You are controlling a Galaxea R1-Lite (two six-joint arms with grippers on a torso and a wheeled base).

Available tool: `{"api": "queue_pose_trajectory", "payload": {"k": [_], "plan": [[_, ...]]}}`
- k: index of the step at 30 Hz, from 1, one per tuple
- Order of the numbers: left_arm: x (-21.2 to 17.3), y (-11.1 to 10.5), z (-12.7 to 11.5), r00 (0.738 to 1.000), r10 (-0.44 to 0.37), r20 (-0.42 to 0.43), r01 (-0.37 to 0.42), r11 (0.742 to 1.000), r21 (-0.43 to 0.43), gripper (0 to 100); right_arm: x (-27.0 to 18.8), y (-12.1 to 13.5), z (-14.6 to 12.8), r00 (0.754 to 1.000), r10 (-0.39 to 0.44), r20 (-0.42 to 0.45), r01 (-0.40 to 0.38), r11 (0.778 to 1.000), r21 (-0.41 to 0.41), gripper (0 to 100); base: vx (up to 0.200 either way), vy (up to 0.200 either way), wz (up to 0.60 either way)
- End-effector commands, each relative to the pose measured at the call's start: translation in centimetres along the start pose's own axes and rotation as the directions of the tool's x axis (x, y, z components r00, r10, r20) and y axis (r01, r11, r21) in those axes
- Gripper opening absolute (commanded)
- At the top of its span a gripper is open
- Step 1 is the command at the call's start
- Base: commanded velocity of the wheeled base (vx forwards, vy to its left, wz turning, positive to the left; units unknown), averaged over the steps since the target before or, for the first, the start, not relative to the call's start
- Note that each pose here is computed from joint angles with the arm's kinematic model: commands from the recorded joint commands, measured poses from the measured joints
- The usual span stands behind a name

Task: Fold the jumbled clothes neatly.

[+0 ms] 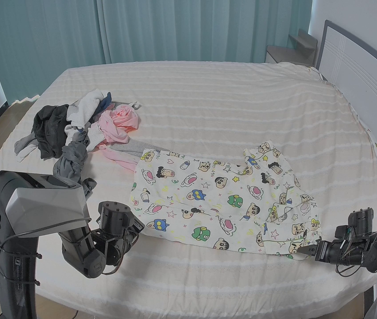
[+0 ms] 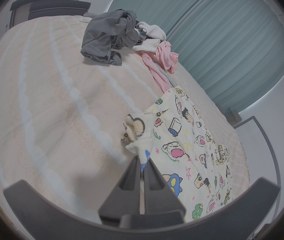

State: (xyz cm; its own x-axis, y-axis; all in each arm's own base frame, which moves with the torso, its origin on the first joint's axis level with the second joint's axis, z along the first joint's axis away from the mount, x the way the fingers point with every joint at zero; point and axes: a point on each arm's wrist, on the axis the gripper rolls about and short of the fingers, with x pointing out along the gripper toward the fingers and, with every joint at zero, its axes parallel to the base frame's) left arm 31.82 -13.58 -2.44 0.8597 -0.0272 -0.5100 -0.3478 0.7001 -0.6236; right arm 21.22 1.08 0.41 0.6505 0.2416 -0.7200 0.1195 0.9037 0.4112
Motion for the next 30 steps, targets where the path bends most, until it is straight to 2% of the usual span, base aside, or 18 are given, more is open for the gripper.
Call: {"api": "queue_pose_trajectory", "payload": {"k": [1,10,15,20,30], "plan": [[0.0,0.0,0.0,1.000,-0.002,-0.001,0.002,1.000,-0.001,0,0.4,-0.4,0.4,1.000,-0.008,0.006,0.008,1.000,0.004,100,0.000,0.000,0.00],[0.0,0.0,0.0,1.000,-0.002,-0.001,0.002,1.000,-0.003,0,1.7,-0.9,0.9,1.000,-0.017,0.004,0.017,1.000,0.001,100,0.000,0.000,0.00],[0.0,0.0,0.0,1.000,-0.003,-0.002,0.003,1.000,-0.004,0,1.9,-1.3,1.0,1.000,0.008,-0.009,-0.008,0.998,-0.056,100,0.000,0.000,0.00],[0.0,0.0,0.0,1.000,-0.001,-0.002,0.001,1.000,-0.004,0,2.4,-1.3,1.4,0.999,0.036,0.000,-0.036,0.998,-0.060,100,0.000,0.000,0.00],[0.0,0.1,0.0,1.000,0.003,-0.004,-0.003,1.000,-0.003,0,4.3,-1.6,2.2,0.999,0.034,0.011,-0.034,0.998,-0.060,100,0.000,0.000,0.00]]}}
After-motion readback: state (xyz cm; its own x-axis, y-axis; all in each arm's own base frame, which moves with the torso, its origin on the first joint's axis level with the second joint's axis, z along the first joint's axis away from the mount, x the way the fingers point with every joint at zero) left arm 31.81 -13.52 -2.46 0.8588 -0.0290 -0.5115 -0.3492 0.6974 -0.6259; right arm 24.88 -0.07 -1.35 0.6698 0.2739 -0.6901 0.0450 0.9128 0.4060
